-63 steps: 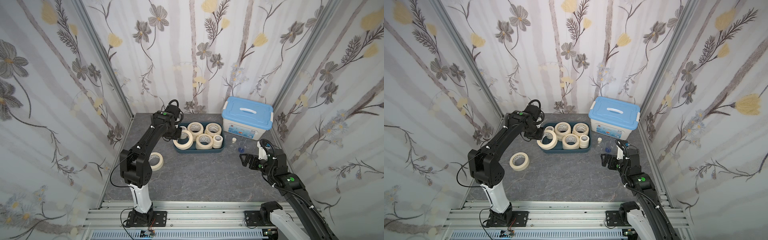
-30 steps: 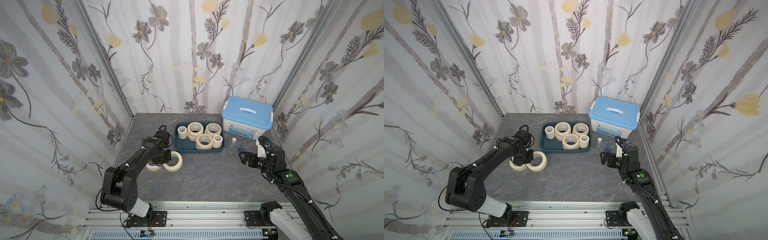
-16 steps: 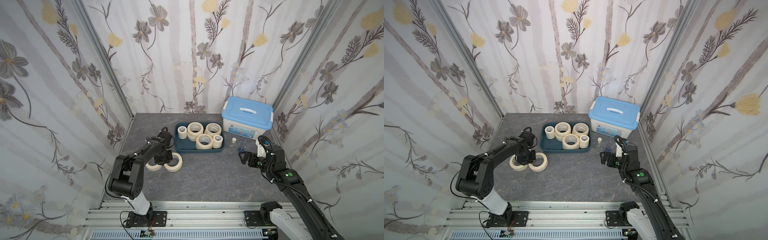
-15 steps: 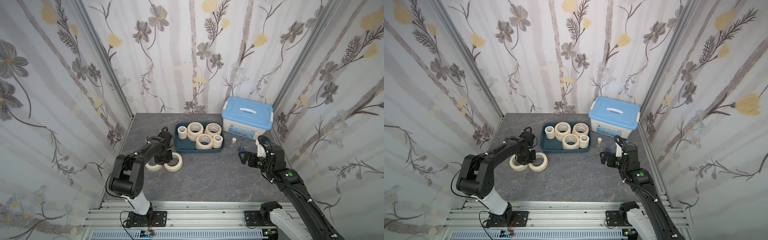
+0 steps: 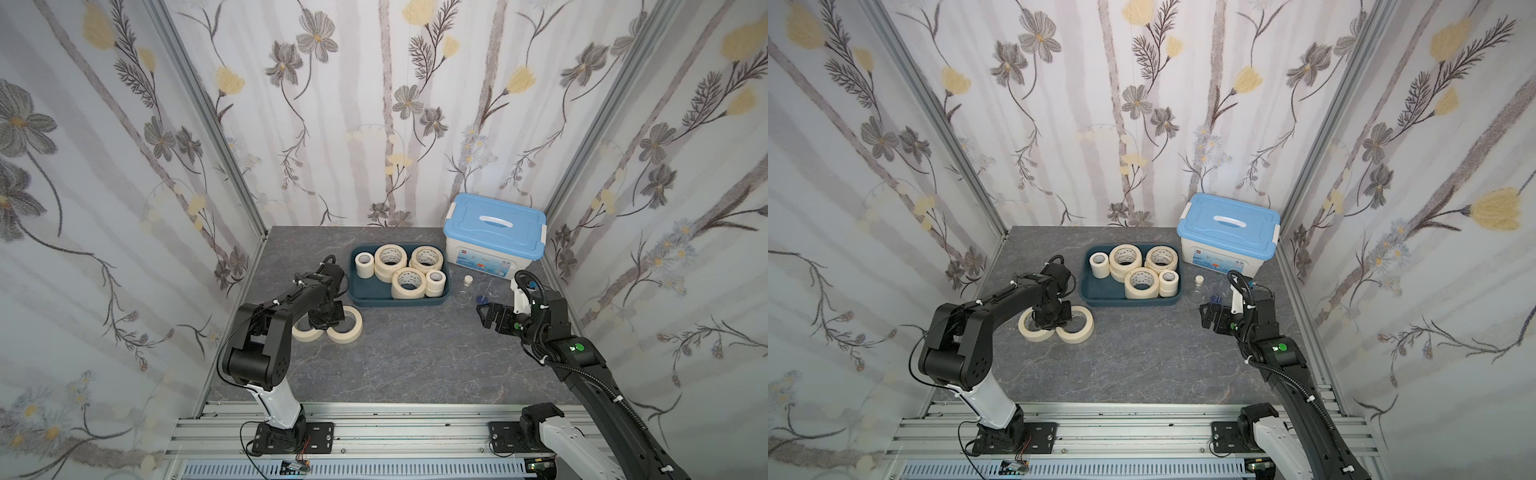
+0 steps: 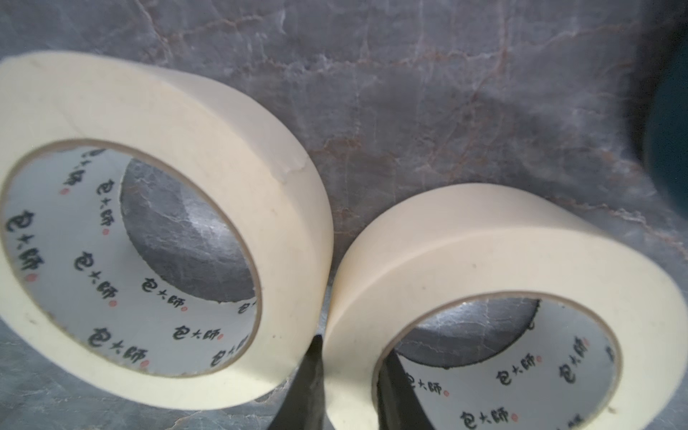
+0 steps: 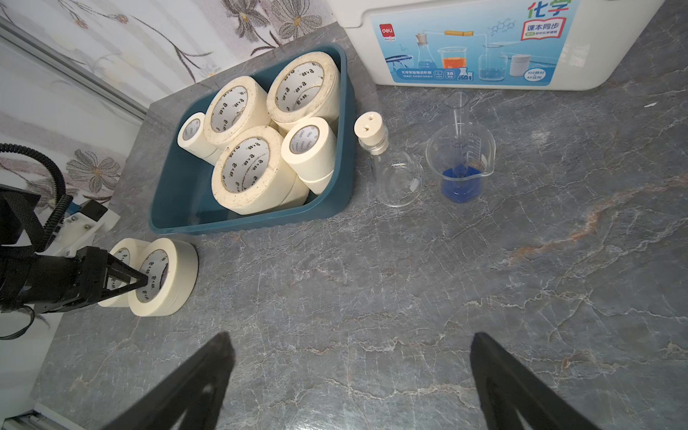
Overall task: Take out the art tape in the storage box
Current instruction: Place the art tape at the center of the board, then pick up the art tape from the storage box.
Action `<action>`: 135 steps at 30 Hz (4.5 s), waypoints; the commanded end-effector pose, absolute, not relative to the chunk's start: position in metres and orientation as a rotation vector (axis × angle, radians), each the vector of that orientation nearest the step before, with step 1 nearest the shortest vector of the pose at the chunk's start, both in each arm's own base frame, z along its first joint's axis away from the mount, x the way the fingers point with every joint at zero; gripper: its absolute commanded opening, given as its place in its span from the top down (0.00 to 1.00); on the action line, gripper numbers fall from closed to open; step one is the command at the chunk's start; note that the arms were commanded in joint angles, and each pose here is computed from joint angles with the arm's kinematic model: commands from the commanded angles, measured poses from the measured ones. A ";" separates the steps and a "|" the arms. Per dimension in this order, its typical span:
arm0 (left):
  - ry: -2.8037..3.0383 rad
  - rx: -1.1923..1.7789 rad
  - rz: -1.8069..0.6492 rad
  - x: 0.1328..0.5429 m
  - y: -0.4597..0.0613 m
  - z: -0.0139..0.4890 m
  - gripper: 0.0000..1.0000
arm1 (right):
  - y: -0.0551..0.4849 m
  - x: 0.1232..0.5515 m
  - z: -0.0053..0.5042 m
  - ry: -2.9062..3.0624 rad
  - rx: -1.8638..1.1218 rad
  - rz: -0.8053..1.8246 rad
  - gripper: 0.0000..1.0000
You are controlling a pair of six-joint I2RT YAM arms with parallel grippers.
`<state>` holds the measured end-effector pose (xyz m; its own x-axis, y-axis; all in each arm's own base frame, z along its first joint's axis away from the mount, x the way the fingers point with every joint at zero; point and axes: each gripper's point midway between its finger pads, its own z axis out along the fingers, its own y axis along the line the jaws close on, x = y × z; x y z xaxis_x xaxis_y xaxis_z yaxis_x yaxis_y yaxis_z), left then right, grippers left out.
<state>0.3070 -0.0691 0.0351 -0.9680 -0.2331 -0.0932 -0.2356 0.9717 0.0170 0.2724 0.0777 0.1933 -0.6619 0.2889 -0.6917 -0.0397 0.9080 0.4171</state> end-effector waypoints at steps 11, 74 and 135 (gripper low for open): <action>2.994 -0.377 0.046 0.314 -0.067 0.041 0.78 | 0.080 0.272 0.196 2.236 0.169 0.531 0.00; 2.305 -0.234 -0.201 0.286 -0.052 0.199 0.00 | 0.312 0.388 0.153 2.559 -0.586 0.318 0.30; 2.340 -0.228 -0.202 0.290 -0.054 0.192 0.00 | 0.317 0.396 0.158 2.564 -0.792 0.092 0.77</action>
